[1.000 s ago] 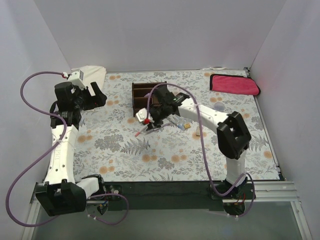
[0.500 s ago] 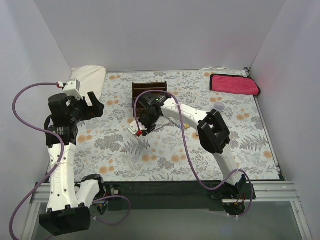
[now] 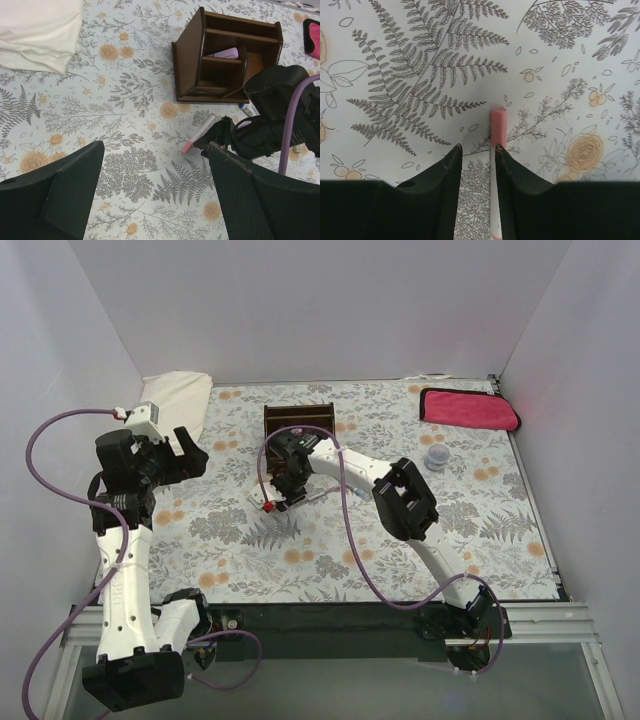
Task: Sort the stationery into containers
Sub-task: Pick up the pen from the center of the board.
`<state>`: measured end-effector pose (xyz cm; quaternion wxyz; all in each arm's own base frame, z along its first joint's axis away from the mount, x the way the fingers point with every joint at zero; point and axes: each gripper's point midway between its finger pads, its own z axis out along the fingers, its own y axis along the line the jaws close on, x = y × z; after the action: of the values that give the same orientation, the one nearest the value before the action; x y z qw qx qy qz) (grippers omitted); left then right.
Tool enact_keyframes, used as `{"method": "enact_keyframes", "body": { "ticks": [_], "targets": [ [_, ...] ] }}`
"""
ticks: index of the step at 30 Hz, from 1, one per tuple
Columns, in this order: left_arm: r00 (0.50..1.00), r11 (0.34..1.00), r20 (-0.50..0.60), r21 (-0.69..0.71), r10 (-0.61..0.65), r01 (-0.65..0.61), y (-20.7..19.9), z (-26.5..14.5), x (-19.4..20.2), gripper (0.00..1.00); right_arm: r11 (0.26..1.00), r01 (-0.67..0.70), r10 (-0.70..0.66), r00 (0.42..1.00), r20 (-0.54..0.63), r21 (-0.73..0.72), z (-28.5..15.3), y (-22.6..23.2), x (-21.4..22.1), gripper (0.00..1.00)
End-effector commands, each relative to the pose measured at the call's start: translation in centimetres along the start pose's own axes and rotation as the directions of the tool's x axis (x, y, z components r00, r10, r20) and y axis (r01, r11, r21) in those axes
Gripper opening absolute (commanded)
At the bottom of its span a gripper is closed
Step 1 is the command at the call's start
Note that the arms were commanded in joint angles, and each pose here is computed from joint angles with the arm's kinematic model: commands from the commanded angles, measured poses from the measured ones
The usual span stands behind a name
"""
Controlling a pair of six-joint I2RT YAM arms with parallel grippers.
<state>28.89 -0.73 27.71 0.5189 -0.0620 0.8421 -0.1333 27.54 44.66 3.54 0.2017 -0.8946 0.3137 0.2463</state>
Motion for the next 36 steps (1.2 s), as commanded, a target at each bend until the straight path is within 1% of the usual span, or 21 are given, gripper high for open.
{"method": "enact_keyframes", "body": {
  "ticks": [1,8,12,20,22,23,24,26,30,31,34,35,36],
  "targets": [
    [1.0,1.0,-0.006,0.022,-0.01,0.011,-0.3,0.0,0.4,0.83,0.998,0.046,-0.046,0.999,-0.006,0.037,-0.6,-1.7,-0.7,0.37],
    [1.0,0.999,-0.011,0.028,-0.02,0.021,-0.2,0.6,0.4,0.83,0.998,0.048,-0.048,0.999,-0.003,0.042,-0.5,-2.0,-0.8,0.35],
    [0.999,0.999,-0.016,0.039,-0.03,0.03,-0.3,0.8,0.5,0.83,0.999,0.031,-0.03,0.999,-0.045,0.031,0.3,-1.9,0.5,0.35],
    [0.999,0.998,-0.029,0.047,-0.036,0.038,-0.4,0.9,0.7,0.83,1.0,-0.002,0.002,0.998,-0.065,-0.008,2.1,-0.8,2.1,0.35],
    [0.999,0.998,-0.031,0.05,-0.038,0.04,-0.5,0.8,0.8,0.83,1.0,0.0,-0.002,0.997,-0.076,-0.02,2.5,-0.5,2.4,0.32],
    [0.999,0.998,-0.033,0.05,-0.039,0.04,-0.6,0.8,0.8,0.83,0.999,0.004,-0.006,0.997,-0.08,-0.032,2.7,-0.2,2.6,0.26],
    [0.999,0.998,-0.031,0.049,-0.039,0.04,-0.5,0.7,0.8,0.83,0.999,0.016,-0.02,0.996,-0.092,-0.042,2.8,0.0,2.8,0.18],
    [0.999,0.998,-0.035,0.053,-0.038,0.04,-0.7,0.5,0.8,0.83,0.996,0.036,-0.044,0.994,-0.105,-0.077,3.3,1.0,3.3,0.14],
    [0.999,0.997,-0.031,0.07,-0.043,0.045,-1.1,0.3,0.5,0.83,0.985,0.056,-0.08,0.986,-0.146,-0.165,4.1,2.9,4.5,0.14],
    [0.999,0.996,-0.028,0.071,-0.044,0.046,-1.2,0.2,0.4,0.83,0.976,0.044,-0.079,0.984,-0.157,-0.214,4.1,4.1,4.9,0.14],
    [0.999,0.996,-0.017,0.079,-0.041,0.043,-1.5,-0.2,0.0,0.83,0.953,0.05,-0.109,0.977,-0.182,-0.299,4.7,5.9,5.9,0.04],
    [0.999,0.997,-0.011,0.075,-0.034,0.035,-1.5,-0.4,-0.1,0.83,0.955,0.045,-0.102,0.978,-0.183,-0.293,4.5,5.7,5.7,0.01],
    [1.0,0.998,0.003,0.065,-0.024,0.024,-1.4,-0.7,-0.6,0.83,0.959,0.042,-0.094,0.98,-0.176,-0.279,4.3,5.3,5.3,0.01]
  ]
}}
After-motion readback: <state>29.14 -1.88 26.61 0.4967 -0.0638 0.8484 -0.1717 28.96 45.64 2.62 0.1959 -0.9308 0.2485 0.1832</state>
